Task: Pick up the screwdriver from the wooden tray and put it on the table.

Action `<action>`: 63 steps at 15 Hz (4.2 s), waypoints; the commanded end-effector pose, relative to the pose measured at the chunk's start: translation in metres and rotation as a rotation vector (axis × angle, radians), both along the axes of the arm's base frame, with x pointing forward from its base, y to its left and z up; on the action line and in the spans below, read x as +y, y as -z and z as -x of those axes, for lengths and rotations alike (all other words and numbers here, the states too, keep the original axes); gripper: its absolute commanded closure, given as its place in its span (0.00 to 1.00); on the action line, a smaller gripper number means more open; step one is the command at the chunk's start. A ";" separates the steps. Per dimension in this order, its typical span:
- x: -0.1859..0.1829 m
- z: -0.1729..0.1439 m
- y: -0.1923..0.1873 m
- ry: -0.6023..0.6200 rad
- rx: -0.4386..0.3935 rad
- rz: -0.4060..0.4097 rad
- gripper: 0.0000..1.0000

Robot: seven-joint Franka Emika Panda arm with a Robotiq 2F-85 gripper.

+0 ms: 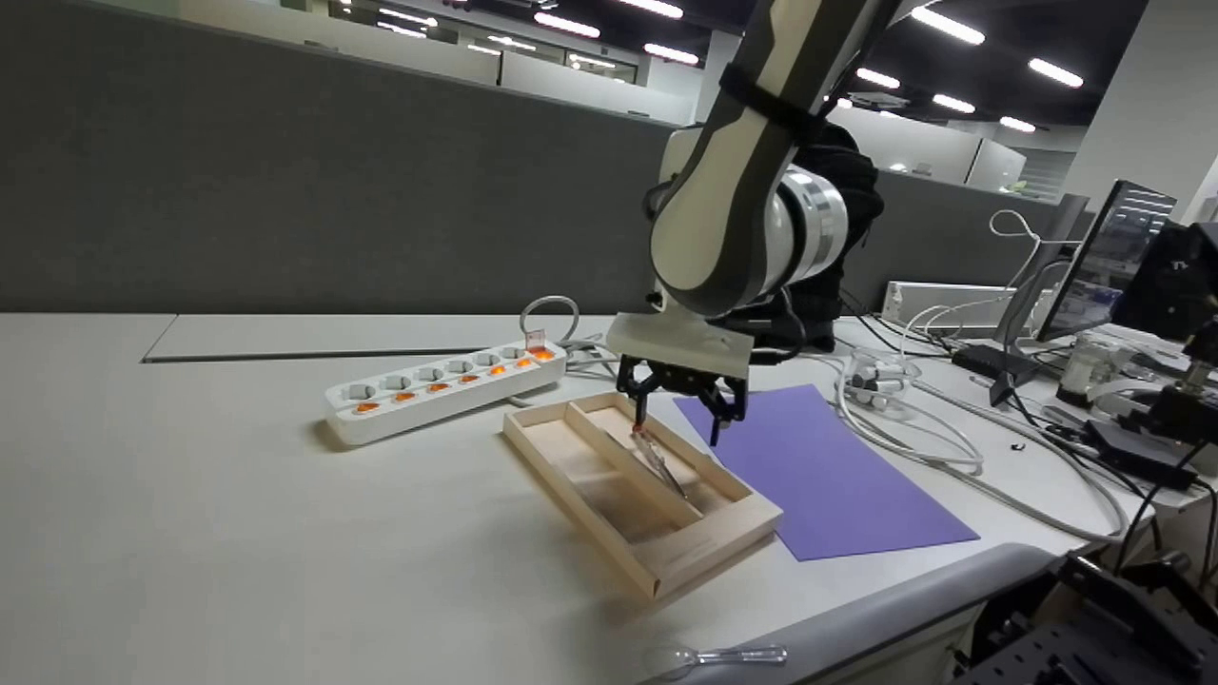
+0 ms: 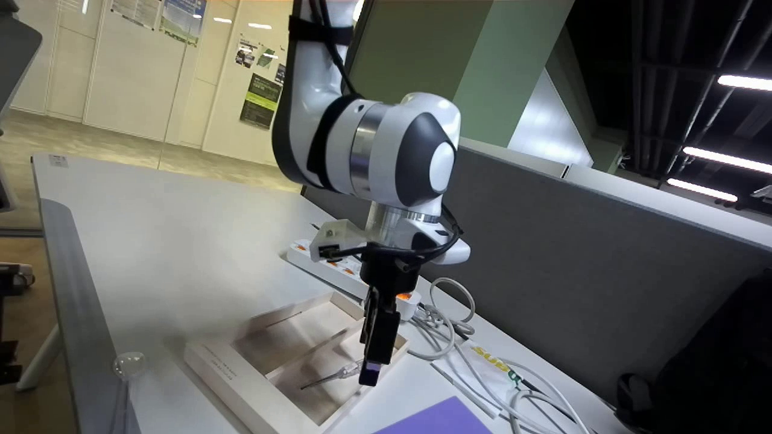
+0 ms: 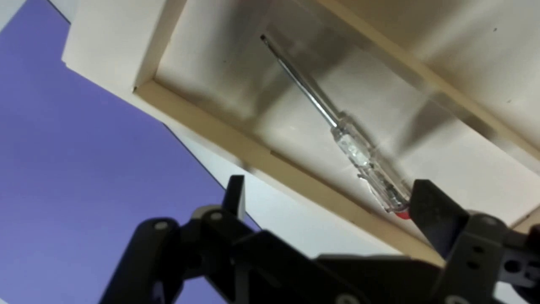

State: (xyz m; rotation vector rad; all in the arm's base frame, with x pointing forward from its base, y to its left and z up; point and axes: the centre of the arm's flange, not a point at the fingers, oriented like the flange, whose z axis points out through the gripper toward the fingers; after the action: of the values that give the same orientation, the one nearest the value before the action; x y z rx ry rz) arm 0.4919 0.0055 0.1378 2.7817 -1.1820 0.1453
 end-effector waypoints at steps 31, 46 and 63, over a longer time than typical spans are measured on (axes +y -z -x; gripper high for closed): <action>0.013 0.017 0.007 0.129 0.018 -0.027 0.00; 0.008 0.015 0.030 0.127 -0.086 -0.031 0.55; 0.001 0.002 -0.064 0.036 -0.237 -0.074 0.96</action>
State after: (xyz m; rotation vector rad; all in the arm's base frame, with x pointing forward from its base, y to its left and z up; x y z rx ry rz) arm 0.4975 0.0119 0.1631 2.8517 -1.2982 0.3998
